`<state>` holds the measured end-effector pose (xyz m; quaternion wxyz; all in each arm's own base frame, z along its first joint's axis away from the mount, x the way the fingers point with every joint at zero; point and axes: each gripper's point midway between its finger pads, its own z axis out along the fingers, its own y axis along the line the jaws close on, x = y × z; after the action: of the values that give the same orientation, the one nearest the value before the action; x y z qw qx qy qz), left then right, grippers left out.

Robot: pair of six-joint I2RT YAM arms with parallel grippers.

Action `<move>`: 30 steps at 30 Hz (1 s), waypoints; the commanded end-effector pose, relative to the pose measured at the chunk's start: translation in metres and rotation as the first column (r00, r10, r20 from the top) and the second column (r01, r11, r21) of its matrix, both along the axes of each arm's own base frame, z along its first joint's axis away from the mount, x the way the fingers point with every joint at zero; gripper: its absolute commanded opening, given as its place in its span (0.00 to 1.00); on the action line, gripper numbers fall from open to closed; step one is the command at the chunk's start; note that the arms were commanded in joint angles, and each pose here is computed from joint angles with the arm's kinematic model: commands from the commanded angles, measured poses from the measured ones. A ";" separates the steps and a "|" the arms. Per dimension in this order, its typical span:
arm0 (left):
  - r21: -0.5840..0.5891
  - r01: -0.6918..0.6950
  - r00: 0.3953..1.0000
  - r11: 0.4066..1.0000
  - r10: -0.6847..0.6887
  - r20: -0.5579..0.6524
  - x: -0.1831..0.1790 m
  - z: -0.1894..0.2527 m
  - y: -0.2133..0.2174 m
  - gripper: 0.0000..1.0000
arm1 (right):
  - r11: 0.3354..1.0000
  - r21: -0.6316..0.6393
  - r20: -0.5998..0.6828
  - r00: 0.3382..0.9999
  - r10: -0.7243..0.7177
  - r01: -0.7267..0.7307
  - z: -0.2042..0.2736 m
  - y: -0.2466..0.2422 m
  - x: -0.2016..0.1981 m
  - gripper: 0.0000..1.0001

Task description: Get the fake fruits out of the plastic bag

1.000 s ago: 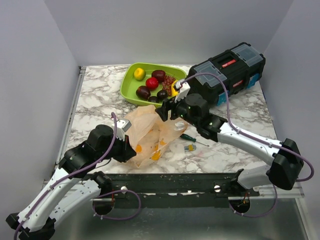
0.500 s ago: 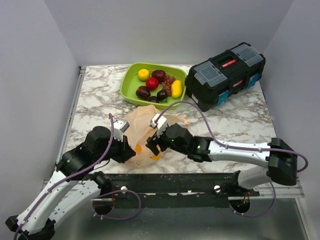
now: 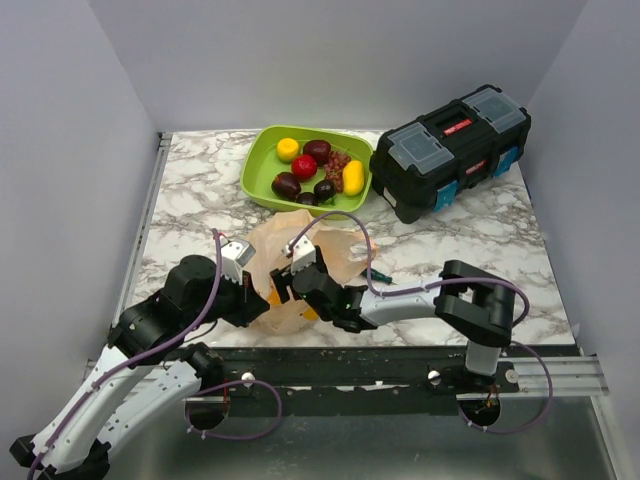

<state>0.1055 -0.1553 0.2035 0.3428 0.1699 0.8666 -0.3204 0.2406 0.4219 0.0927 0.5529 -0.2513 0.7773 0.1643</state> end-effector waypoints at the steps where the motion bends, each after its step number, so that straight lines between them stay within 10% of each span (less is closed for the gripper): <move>1: 0.007 -0.019 1.000 1.000 0.019 0.007 0.001 -0.001 0.003 0.00 | 0.933 0.336 -0.117 0.988 -0.097 0.131 0.025 0.027 0.016 0.78; 19: 0.000 0.027 1.000 1.000 -0.027 -0.004 -0.002 -0.001 -0.003 0.00 | 0.543 0.603 -0.524 0.803 -0.282 0.584 -0.010 0.015 0.082 0.68; 30: -0.004 0.038 0.999 0.999 -0.038 -0.004 -0.004 -0.001 -0.004 0.00 | 0.436 0.616 -0.627 0.744 -0.230 0.655 -0.035 0.023 0.117 0.72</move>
<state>0.1066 -0.1565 0.2016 0.3376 0.1706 0.8693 -0.3183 0.3394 0.4423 0.0612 0.4423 0.2526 0.7738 0.3765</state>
